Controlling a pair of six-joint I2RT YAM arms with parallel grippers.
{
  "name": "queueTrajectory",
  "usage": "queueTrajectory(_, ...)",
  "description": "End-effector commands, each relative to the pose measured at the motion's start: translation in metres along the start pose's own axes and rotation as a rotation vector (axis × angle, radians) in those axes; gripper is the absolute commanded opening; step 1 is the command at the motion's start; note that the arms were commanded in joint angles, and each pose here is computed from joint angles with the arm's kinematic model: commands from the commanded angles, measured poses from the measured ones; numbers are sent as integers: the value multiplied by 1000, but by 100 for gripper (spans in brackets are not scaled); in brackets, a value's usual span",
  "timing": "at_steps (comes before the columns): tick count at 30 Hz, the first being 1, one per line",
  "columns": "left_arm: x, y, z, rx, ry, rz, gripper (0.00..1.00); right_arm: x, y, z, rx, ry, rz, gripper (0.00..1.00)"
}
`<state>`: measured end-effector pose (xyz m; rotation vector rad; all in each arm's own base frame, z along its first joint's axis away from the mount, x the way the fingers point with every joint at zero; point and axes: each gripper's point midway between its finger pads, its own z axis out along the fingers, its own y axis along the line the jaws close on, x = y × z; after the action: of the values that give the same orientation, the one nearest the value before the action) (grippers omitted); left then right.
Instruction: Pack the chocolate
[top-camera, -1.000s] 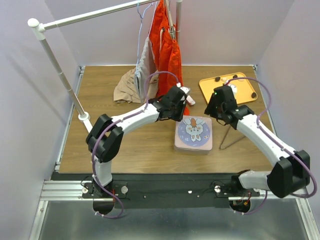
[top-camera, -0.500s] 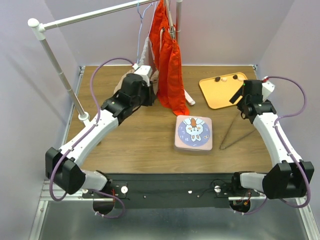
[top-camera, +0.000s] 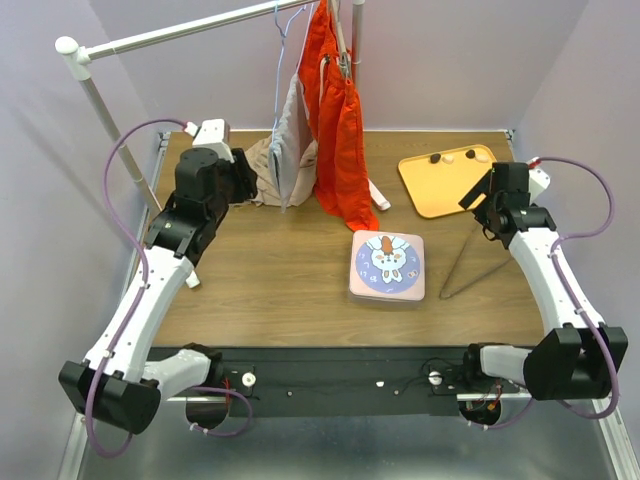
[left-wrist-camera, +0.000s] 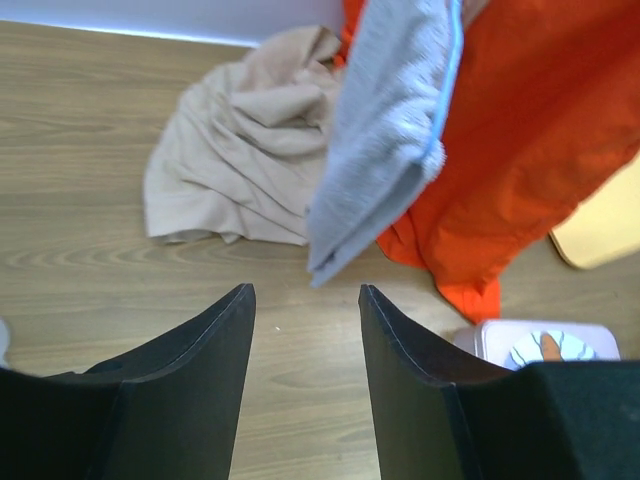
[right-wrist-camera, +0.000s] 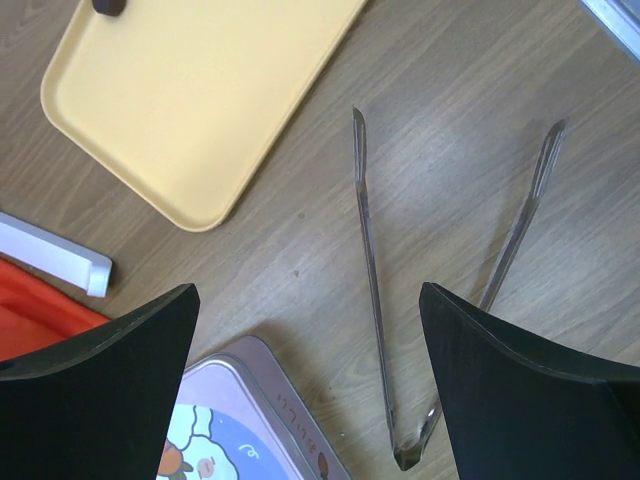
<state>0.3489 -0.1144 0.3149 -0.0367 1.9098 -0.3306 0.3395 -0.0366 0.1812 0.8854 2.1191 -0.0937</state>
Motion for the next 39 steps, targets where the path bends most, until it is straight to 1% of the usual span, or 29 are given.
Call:
queueTrajectory(1, -24, 30, -20, -117, -118, -63, 56, -7, -10, -14, 11, -43, 21, 100)
queueTrajectory(4, -38, 36, -38, -132, -216, -110, 56, -10, -13, -18, 15, -63, 23, 100)
queueTrajectory(8, -47, 43, -55, -159, -291, -140, 56, -13, -17, -23, 18, -86, 29, 100)
queueTrajectory(18, -42, 53, -55, -211, -289, -163, 56, -17, -24, -30, 33, -123, 41, 100)
queueTrajectory(22, -47, 56, -60, -227, -313, -176, 56, -19, -28, -31, 44, -136, 44, 100)
queueTrajectory(23, -47, 56, -60, -224, -316, -171, 59, -19, -30, -32, 49, -144, 48, 100)
queueTrajectory(25, -48, 56, -62, -222, -327, -181, 89, -20, -32, -33, 60, -154, 64, 100)
queueTrajectory(26, -47, 56, -61, -223, -327, -182, 94, -24, -34, -35, 70, -172, 73, 100)
queueTrajectory(27, -48, 56, -62, -219, -335, -184, 98, -23, -36, -35, 74, -173, 73, 100)
queueTrajectory(39, -51, 56, -64, -218, -358, -189, 98, -23, -40, -34, 92, -182, 79, 100)
